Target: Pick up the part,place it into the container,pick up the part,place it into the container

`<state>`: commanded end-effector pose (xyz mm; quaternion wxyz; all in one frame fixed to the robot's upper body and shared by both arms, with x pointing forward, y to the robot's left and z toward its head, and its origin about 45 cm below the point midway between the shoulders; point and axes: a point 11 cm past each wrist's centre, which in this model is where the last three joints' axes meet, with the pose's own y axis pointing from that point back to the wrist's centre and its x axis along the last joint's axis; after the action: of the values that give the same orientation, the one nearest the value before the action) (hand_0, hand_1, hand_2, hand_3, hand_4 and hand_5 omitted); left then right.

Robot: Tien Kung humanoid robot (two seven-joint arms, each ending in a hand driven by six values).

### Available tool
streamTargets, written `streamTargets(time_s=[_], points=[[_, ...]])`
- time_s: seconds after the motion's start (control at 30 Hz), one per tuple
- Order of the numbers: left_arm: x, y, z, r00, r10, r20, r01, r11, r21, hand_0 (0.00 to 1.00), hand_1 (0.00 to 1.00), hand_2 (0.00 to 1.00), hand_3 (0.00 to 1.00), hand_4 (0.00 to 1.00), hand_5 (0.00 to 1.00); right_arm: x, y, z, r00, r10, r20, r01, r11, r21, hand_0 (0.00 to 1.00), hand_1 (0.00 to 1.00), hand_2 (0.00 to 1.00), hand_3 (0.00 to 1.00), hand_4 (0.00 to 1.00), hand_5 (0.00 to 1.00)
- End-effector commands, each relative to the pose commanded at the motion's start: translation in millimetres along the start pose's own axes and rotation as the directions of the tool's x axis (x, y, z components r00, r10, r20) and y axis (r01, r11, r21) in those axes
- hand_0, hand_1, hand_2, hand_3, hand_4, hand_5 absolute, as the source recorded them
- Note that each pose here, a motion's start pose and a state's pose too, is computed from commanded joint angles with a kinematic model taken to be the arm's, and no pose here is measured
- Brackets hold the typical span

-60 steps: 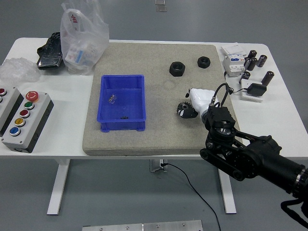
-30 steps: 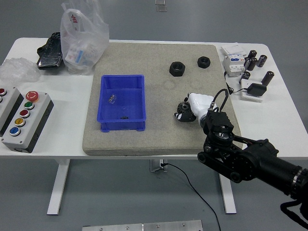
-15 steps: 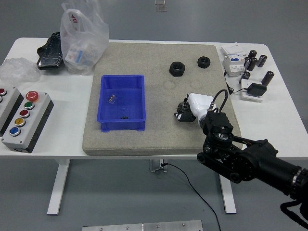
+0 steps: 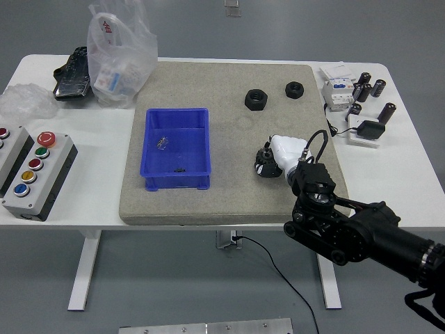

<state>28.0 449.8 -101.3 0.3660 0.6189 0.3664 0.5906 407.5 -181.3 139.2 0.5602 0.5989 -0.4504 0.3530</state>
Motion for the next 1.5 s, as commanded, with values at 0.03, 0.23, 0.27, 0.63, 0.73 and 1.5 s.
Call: streamTargets(time_s=[0.03, 0.23, 0.27, 0.63, 0.73, 1.5], points=[[0.0, 0.0, 0.0, 1.0, 0.0, 0.0, 0.0, 1.0, 0.0, 0.743, 0.646, 0.609, 0.72, 0.732, 0.544, -0.1, 0.1, 0, 1.0, 0.0, 0.001, 0.0, 1.0, 0.0, 0.284, 0.552, 0.582, 0.68, 0.519, 0.307], [0.2, 0.1, 0.7, 1.0, 0.001, 0.0, -0.001, 1.0, -0.002, 0.743, 0.645, 0.609, 0.721, 0.734, 0.544, -0.6, 0.3, 0, 1.0, 0.002, 0.003, -0.002, 1.0, 0.001, 0.289, 0.537, 0.537, 0.654, 0.49, 0.12], [0.2, 0.1, 0.8, 1.0, 0.001, 0.0, -0.001, 1.0, -0.002, 0.743, 0.645, 0.609, 0.721, 0.734, 0.544, -0.7, 0.3, 0, 1.0, 0.001, 0.003, -0.001, 1.0, 0.001, 0.289, 0.537, 0.537, 0.654, 0.49, 0.12], [-0.1, 0.0, 0.4, 1.0, 0.0, 0.0, 0.0, 1.0, -0.002, 0.743, 0.646, 0.609, 0.73, 0.751, 0.575, -1.3, 0.4, 0, 1.0, 0.001, -0.001, -0.001, 1.0, 0.002, 0.286, 0.532, 0.507, 0.617, 0.527, 0.077], [-0.3, 0.1, 0.4, 1.0, -0.001, 0.0, 0.001, 1.0, -0.002, 0.742, 0.646, 0.61, 0.732, 0.753, 0.577, -1.4, 0.5, 0, 1.0, 0.002, -0.002, -0.002, 1.0, 0.002, 0.287, 0.534, 0.499, 0.616, 0.519, 0.044], [-0.6, 0.0, -0.9, 1.0, -0.002, 0.0, 0.002, 1.0, 0.003, 0.742, 0.645, 0.609, 0.732, 0.755, 0.582, 14.5, -0.4, 0, 0.997, 0.073, 0.035, -0.073, 0.997, 0.003, 0.276, 0.52, 0.429, 0.583, 0.533, 0.044]])
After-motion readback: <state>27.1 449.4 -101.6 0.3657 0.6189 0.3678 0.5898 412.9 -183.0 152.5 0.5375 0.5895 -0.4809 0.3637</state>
